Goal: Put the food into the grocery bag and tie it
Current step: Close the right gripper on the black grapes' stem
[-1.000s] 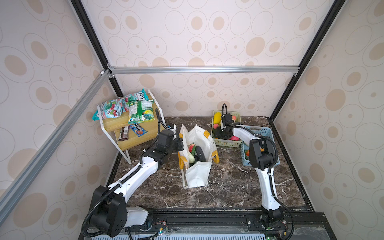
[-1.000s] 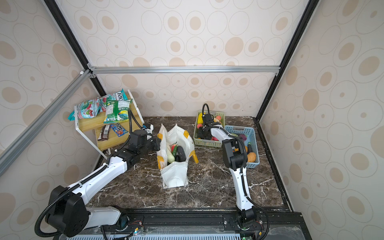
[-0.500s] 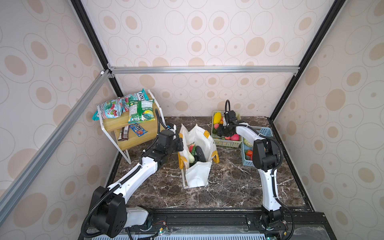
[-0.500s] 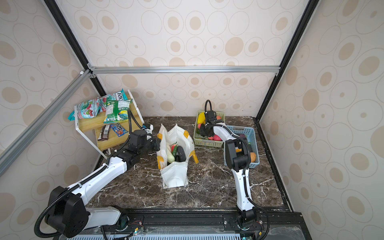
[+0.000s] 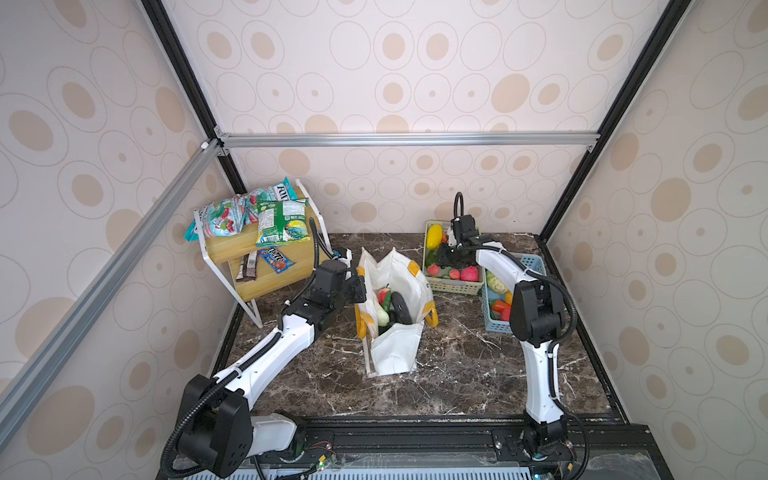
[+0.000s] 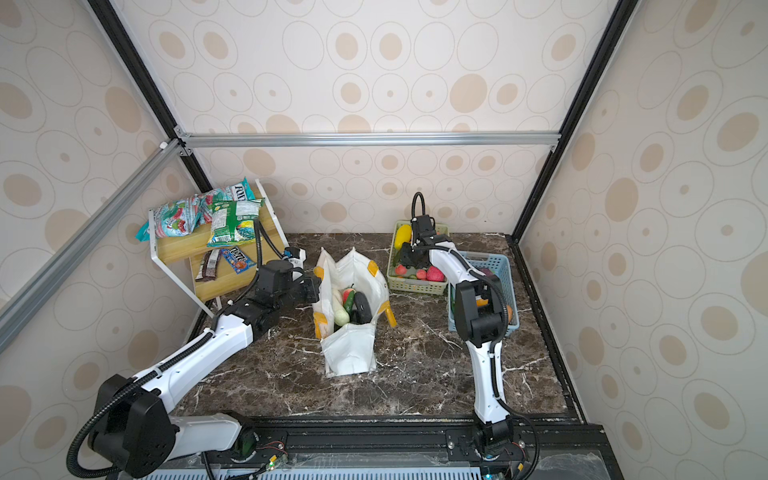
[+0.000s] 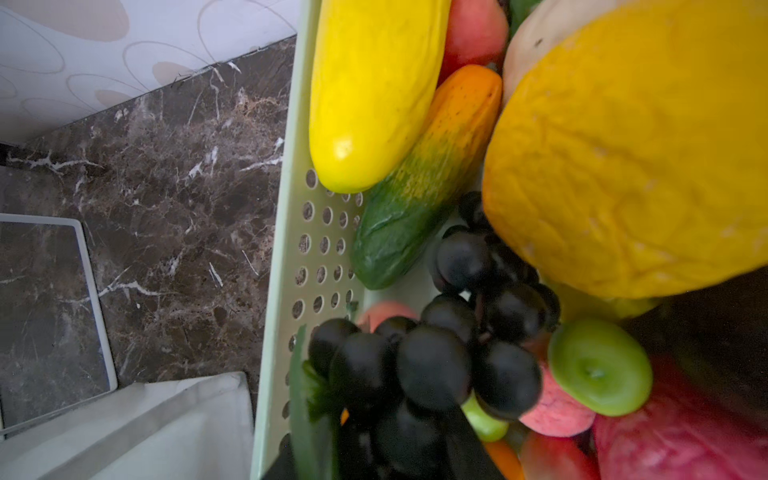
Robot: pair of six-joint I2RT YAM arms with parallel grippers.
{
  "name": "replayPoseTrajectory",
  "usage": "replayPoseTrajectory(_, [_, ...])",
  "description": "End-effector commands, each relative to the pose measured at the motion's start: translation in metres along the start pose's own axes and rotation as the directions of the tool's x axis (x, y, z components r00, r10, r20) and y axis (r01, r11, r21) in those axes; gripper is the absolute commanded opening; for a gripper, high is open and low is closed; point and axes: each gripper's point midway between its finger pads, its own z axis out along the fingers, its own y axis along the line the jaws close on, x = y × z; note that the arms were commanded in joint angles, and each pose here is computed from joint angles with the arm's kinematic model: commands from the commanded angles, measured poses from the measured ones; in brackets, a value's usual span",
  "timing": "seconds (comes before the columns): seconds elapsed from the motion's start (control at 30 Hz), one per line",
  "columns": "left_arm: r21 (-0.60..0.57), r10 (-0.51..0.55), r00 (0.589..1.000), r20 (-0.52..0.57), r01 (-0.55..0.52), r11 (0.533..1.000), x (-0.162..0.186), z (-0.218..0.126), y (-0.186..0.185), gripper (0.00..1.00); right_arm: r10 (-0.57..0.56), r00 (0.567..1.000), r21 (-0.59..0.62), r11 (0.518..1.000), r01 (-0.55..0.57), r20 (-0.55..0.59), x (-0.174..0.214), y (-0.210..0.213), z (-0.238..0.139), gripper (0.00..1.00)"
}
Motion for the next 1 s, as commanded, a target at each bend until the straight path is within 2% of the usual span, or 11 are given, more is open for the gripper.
replayPoseTrajectory(0.0, [0.001, 0.001, 1.0, 0.021, -0.001, 1.0, -0.005, -0.006, 0.001, 0.0, -0.022, 0.999, -0.009, 1.0, 0.023, 0.046, -0.013, 0.009, -0.027, 0.36])
replayPoseTrajectory(0.97, [0.025, -0.011, 0.999, 0.032, 0.01, 1.0, -0.004, -0.013, -0.002, 0.0, -0.038, 0.992, -0.058, 0.997, 0.046, 0.123, -0.029, 0.029, -0.079, 0.36])
